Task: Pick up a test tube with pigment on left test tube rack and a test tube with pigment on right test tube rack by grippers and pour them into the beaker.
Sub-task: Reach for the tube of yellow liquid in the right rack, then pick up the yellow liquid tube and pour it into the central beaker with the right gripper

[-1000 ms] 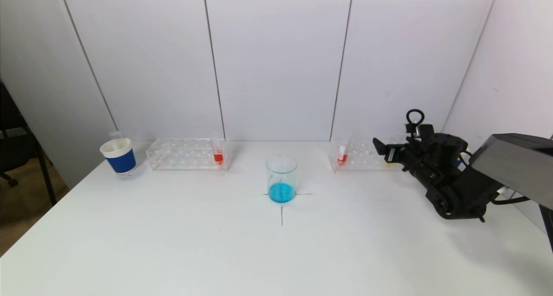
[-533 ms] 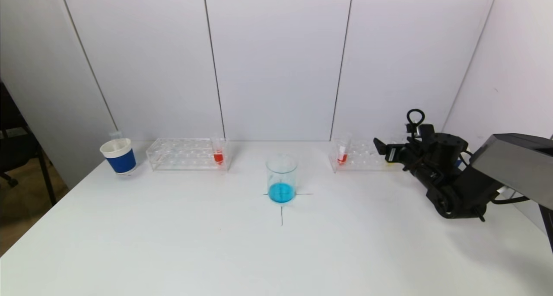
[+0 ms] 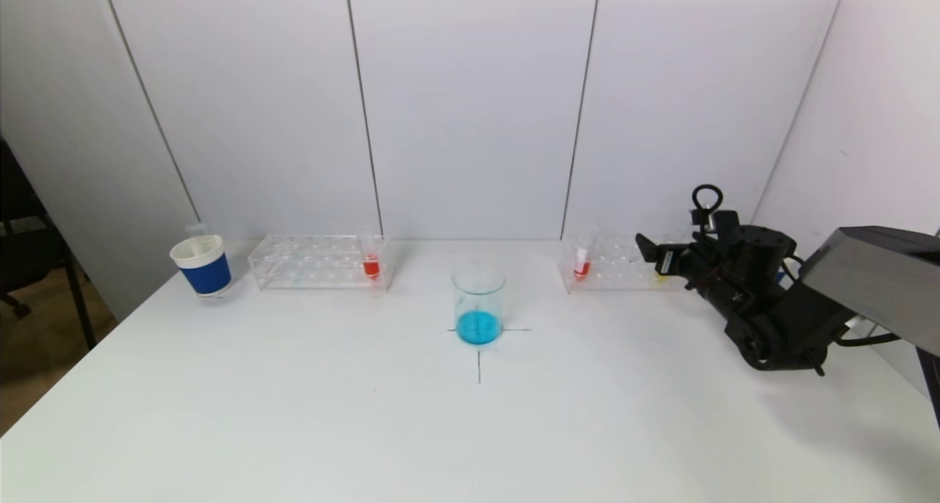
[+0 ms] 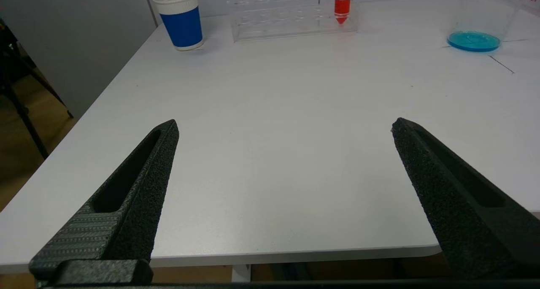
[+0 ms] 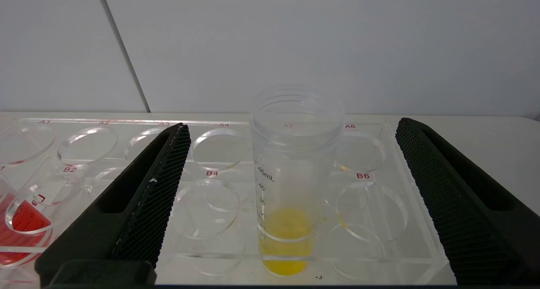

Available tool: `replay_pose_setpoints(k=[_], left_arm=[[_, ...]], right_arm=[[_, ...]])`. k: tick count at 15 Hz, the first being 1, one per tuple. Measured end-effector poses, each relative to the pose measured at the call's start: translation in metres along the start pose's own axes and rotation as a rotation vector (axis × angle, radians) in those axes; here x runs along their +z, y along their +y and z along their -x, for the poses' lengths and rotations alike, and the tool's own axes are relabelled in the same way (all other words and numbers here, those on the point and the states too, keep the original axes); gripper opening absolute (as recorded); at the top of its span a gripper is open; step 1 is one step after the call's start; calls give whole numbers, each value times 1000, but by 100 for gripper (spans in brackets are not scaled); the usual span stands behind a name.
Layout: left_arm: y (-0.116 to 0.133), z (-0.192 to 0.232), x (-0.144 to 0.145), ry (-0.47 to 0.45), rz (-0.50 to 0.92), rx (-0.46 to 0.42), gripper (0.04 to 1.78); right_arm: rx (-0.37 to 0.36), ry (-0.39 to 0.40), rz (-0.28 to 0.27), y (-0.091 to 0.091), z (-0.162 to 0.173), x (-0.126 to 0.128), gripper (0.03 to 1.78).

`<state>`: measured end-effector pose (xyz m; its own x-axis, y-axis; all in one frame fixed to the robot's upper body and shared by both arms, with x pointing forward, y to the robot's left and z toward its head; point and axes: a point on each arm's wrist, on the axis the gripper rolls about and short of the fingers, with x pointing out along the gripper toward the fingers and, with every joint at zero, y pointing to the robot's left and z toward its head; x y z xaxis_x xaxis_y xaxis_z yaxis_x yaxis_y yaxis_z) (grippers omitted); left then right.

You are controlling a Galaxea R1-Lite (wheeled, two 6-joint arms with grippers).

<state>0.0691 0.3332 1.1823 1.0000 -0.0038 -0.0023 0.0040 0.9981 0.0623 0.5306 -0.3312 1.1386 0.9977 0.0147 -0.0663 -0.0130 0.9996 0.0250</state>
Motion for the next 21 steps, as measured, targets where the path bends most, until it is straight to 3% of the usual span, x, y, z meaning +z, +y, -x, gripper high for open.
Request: replay_pose_setpoints(k=[3, 5, 7, 11, 13, 21], left_arm=[[0, 0, 0, 0, 0, 0, 176], [0, 0, 0, 0, 0, 0, 176], [0, 0, 0, 0, 0, 0, 176], [0, 0, 0, 0, 0, 1, 176], [0, 0, 0, 0, 0, 0, 176], [0, 0, 0, 0, 0, 0, 176]], right_arm=[[0, 0, 2, 0, 0, 0, 171], [0, 2, 4, 0, 0, -1, 154], [1, 3, 3, 1, -1, -2, 129], [3, 1, 4, 2, -2, -2, 56], [4, 2, 4, 2, -2, -3, 49], [6, 0, 5, 2, -1, -1, 51]])
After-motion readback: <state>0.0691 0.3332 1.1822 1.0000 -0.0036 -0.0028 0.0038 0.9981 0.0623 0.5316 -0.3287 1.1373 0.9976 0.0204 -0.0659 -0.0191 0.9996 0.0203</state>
